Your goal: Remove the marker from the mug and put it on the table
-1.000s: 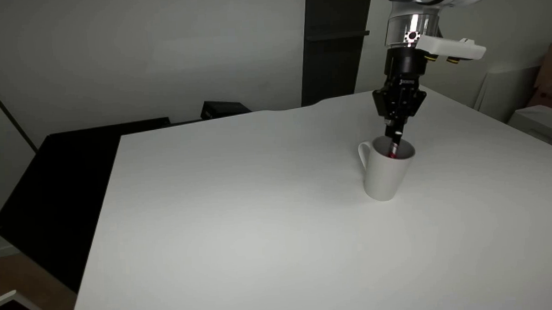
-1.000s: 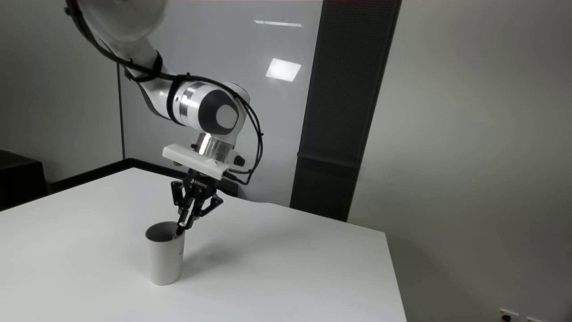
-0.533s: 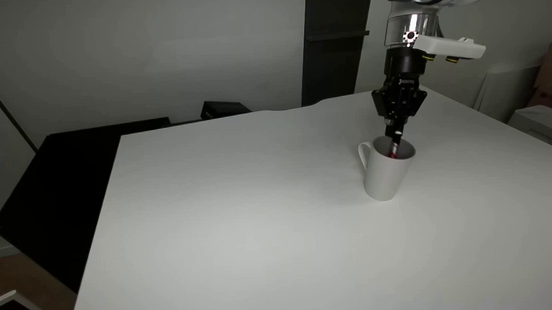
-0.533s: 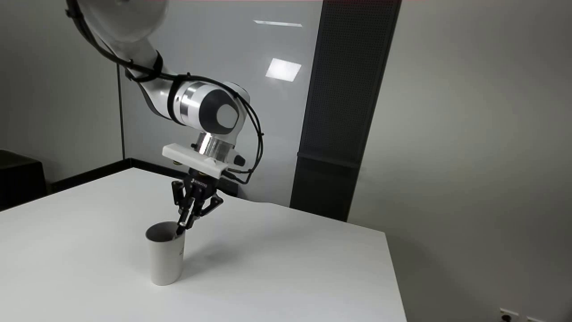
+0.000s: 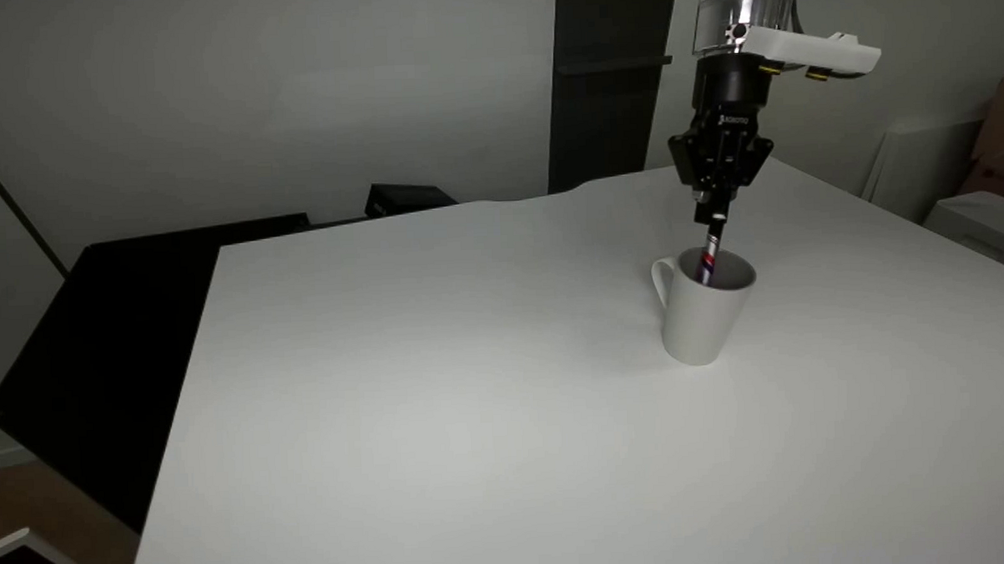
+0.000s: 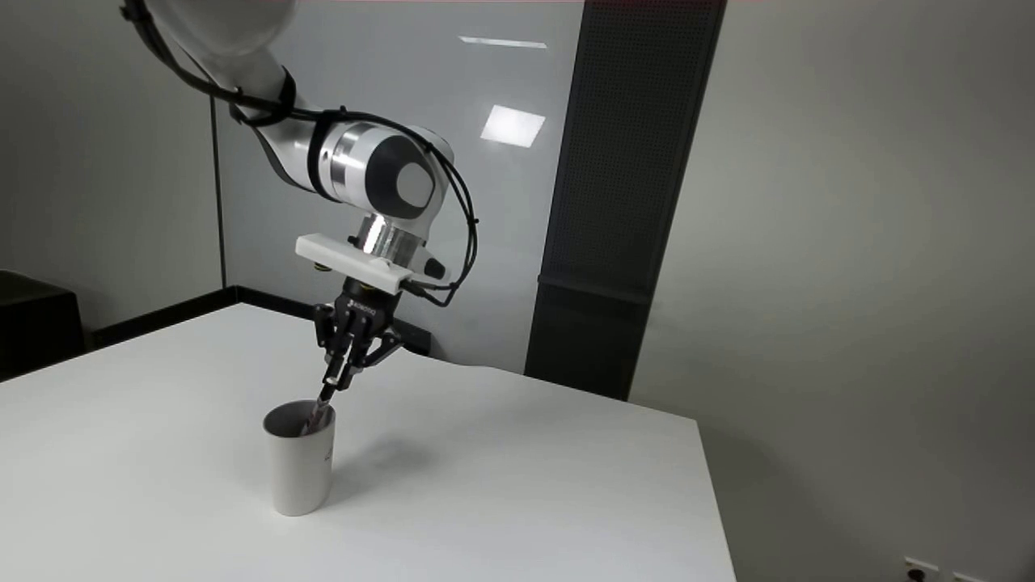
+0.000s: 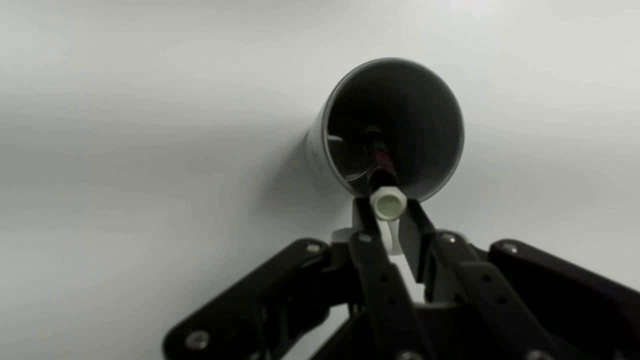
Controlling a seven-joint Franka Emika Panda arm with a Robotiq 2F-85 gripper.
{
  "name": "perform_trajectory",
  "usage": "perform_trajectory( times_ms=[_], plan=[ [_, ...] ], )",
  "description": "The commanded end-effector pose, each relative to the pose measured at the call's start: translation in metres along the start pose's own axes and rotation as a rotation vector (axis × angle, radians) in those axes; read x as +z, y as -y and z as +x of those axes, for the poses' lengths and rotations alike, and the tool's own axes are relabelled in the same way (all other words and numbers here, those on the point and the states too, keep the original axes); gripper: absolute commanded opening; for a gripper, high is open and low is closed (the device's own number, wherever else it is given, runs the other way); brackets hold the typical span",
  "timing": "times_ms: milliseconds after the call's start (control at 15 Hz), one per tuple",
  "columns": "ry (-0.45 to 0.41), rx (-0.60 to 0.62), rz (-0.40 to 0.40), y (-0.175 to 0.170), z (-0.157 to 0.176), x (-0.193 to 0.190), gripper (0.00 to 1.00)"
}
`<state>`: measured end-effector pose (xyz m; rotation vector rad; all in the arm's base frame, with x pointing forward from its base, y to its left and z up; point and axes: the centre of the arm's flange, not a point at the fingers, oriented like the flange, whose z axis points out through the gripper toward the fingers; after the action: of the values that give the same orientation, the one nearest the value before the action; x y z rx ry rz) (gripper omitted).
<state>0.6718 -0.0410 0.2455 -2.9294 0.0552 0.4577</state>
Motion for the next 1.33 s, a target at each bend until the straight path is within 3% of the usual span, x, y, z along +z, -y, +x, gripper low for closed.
perform_trajectory(
  times_ms=[0,600,933,1267],
  plan=[
    [0.004,0.054,-0.021,0.009,0.005,-0.032,0.07],
    [-0.093,0.055,-0.085,0.029,-0.017,-0.116,0.07],
    [-0.134,0.021,-0.093,0.059,-0.030,-0.153,0.07],
    [-0.150,-0.046,-0.091,0.106,-0.027,-0.155,0.07]
  ],
)
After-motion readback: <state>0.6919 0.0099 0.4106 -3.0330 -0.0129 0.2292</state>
